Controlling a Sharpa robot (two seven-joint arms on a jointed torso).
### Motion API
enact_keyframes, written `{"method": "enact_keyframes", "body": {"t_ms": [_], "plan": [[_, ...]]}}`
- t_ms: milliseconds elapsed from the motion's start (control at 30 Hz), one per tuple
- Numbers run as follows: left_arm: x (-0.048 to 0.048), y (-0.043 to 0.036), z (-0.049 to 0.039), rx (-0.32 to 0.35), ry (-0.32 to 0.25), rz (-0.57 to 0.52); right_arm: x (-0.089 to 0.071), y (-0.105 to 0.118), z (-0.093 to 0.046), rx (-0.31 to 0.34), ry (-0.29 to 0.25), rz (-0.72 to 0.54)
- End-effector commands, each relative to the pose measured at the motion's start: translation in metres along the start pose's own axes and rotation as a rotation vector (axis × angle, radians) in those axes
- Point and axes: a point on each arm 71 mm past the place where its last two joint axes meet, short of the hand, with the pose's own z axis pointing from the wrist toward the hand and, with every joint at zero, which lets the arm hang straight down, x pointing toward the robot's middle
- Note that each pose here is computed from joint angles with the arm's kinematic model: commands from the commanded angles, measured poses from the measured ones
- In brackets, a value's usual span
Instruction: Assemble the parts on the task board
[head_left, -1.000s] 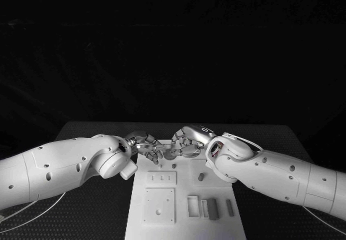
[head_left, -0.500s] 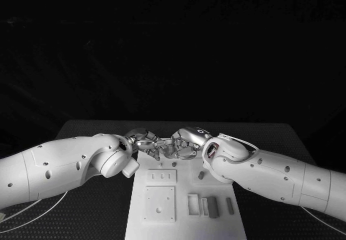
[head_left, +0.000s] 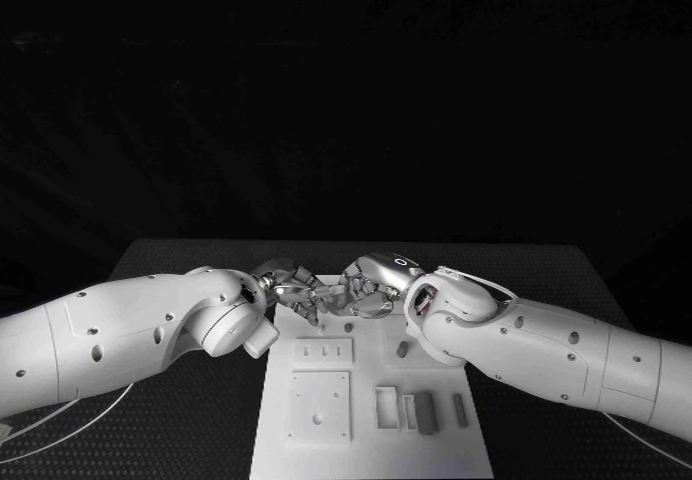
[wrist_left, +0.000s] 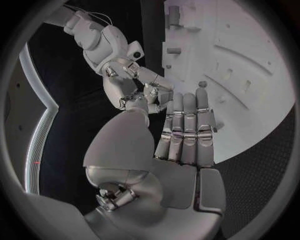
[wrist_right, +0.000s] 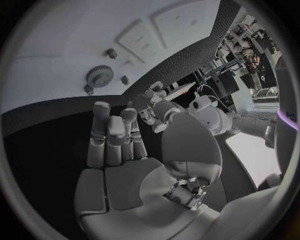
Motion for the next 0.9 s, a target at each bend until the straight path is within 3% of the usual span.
{"method": "enact_keyframes", "body": {"t_ms": [33, 700, 900], "plan": [[0.0027, -0.0011, 0.0009, -0.011, 0.003, 0.035, 0.001, 0.003, 0.000, -0.006, 0.007, -0.012], [0.0092, -0.0030, 0.0010, -0.016, 0.037, 0.042, 0.003, 0.011, 0.002, -0.024, 0.011, -0.007], [0.0095, -0.0046, 0.0008, -0.004, 0.022, 0.028, 0.006, 0.016, 0.005, -0.032, 0.020, -0.004]]}}
